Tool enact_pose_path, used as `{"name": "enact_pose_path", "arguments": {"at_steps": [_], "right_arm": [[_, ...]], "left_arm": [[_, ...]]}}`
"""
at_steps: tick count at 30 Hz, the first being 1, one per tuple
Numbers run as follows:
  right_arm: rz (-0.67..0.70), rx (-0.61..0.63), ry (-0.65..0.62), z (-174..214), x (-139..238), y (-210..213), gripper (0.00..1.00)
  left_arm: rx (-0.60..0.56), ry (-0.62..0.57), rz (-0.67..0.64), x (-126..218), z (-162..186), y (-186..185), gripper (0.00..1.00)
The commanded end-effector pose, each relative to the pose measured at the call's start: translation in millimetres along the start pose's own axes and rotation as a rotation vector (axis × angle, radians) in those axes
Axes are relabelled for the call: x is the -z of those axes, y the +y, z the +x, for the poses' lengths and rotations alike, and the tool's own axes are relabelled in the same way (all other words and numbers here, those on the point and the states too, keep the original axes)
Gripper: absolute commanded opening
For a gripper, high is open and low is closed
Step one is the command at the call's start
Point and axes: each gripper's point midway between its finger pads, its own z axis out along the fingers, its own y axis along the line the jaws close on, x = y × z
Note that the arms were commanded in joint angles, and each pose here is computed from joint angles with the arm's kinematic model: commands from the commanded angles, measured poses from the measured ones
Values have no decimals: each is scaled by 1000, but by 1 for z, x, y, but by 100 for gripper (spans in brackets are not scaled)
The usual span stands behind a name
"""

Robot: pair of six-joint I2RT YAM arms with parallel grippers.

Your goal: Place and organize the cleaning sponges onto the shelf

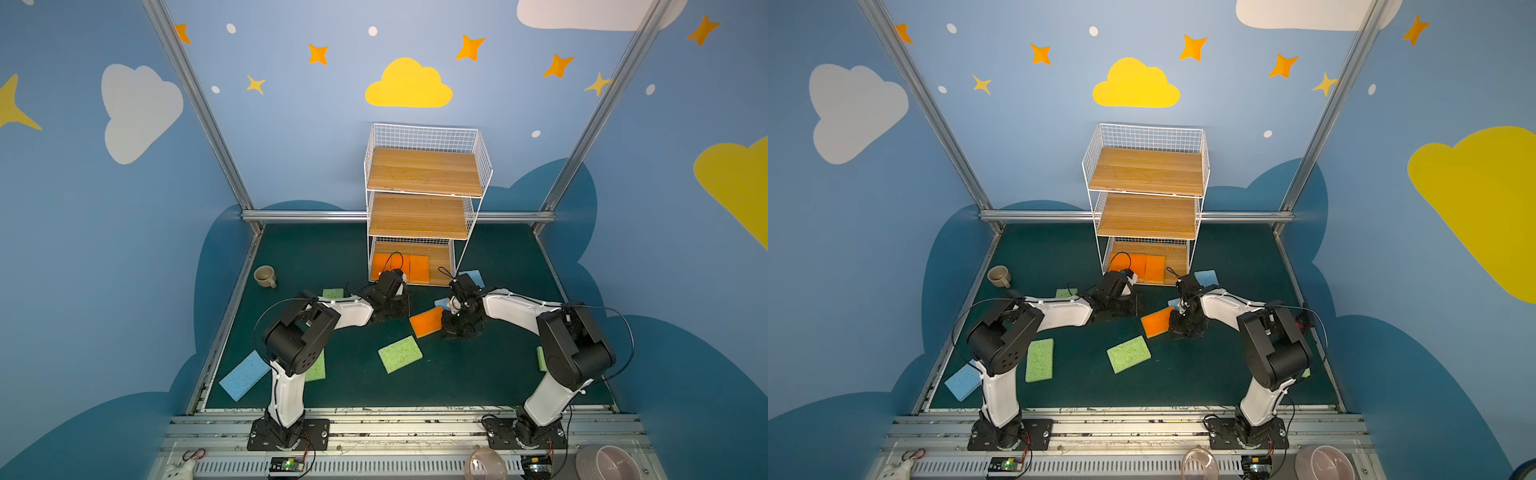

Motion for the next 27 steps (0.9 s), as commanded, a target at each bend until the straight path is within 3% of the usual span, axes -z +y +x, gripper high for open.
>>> {"name": "enact_pose_path", "arguments": {"at_steps": [1, 11, 19, 22, 27], "right_arm": [[40, -7, -23, -14, -1, -9, 0], [-1, 3, -26, -39, -4, 7, 0], [35, 37, -43, -34, 6, 0, 0], [63, 88, -73, -28, 23, -5, 13], [96, 176, -121, -16, 57, -7, 28]], "left_arm": [[-13, 16, 17, -5, 9, -7, 4], [-26, 61, 40, 2, 52, -23, 4], [-28, 33, 16, 24, 53, -21, 7], [-29, 7, 16, 37, 43, -22, 16], [-40, -38, 17, 62, 29, -26, 41]]}}
